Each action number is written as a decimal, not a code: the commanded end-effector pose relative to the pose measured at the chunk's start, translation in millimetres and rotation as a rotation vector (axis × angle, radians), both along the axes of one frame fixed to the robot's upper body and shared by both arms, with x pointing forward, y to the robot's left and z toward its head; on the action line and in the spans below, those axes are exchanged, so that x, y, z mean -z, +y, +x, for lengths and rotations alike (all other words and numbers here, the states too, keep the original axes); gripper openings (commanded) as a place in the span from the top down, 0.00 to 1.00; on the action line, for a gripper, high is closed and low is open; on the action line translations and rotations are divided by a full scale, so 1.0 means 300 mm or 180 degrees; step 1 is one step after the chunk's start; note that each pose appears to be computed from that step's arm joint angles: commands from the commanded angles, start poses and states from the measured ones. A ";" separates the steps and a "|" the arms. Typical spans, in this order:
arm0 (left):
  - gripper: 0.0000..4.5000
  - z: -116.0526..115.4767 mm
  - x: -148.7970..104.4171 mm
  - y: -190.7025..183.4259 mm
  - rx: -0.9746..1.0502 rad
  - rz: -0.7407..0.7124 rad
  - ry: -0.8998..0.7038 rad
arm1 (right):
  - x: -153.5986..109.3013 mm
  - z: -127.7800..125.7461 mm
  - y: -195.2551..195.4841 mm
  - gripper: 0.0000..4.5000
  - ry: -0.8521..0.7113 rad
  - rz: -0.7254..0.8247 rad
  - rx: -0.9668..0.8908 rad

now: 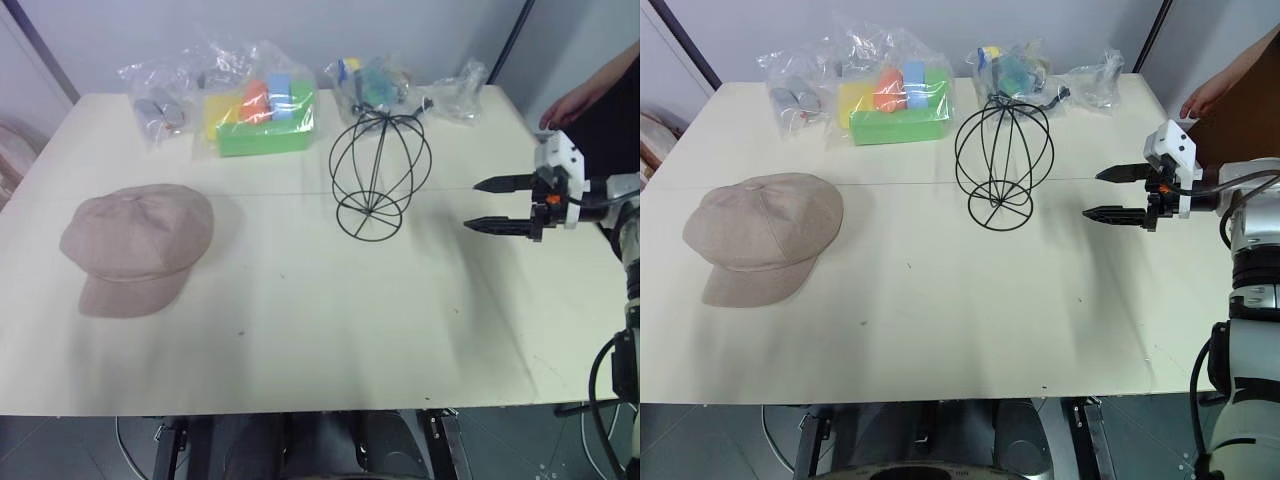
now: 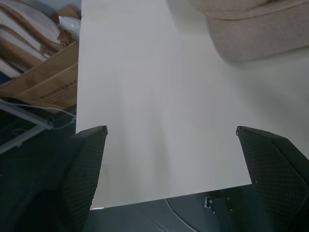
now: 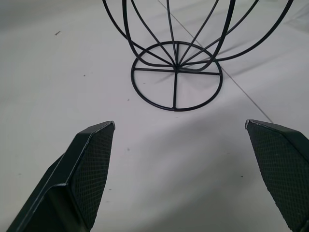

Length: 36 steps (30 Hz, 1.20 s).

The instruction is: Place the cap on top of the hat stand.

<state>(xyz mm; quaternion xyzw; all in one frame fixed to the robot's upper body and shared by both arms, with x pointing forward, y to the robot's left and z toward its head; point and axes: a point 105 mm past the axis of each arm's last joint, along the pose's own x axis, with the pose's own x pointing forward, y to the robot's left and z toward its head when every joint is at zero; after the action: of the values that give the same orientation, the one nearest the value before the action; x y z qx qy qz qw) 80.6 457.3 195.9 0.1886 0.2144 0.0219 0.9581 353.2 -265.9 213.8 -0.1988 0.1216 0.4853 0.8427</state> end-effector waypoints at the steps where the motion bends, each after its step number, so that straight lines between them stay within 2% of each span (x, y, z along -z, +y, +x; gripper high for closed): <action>1: 0.00 -0.008 -0.055 0.006 -0.0028 0.0136 -0.0077 | -0.078 -0.013 0.001 0.01 -0.0227 0.0031 -0.0071; 14: 0.00 0.026 -0.068 -0.013 0.0056 0.0052 -0.0134 | -0.070 -0.017 0.006 0.01 -0.0092 0.0107 -0.0032; 18: 0.00 0.090 -0.085 -0.092 0.0398 0.0115 -0.0170 | -0.066 -0.026 0.020 0.01 -0.0110 0.0044 -0.0156; 22: 0.00 0.159 -0.078 -0.248 0.0990 0.0219 -0.0059 | -0.092 -0.076 0.074 0.01 -0.0027 0.0113 -0.0483; 26: 0.00 0.177 -0.020 -0.332 0.1336 0.0671 0.0249 | -0.114 -0.165 0.153 0.01 0.0096 0.0234 -0.0869; 32: 0.00 0.212 0.181 -0.381 0.1803 0.1662 0.0762 | -0.111 -0.267 0.254 0.01 0.0134 0.0299 -0.1225; 34: 0.00 0.254 0.215 -0.373 0.1764 0.1944 0.0669 | -0.116 -0.281 0.270 0.01 0.0122 0.0334 -0.1230; 36: 0.00 0.349 0.229 -0.352 0.1555 0.2448 0.0318 | -0.126 -0.294 0.282 0.01 0.0090 0.0387 -0.1221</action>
<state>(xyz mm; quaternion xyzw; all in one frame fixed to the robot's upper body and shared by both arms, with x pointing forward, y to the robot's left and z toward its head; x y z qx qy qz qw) 174.0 346.4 128.2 0.5274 0.2104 -0.1725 0.8048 271.4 -184.8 236.0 -0.1495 0.0935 0.6457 0.7429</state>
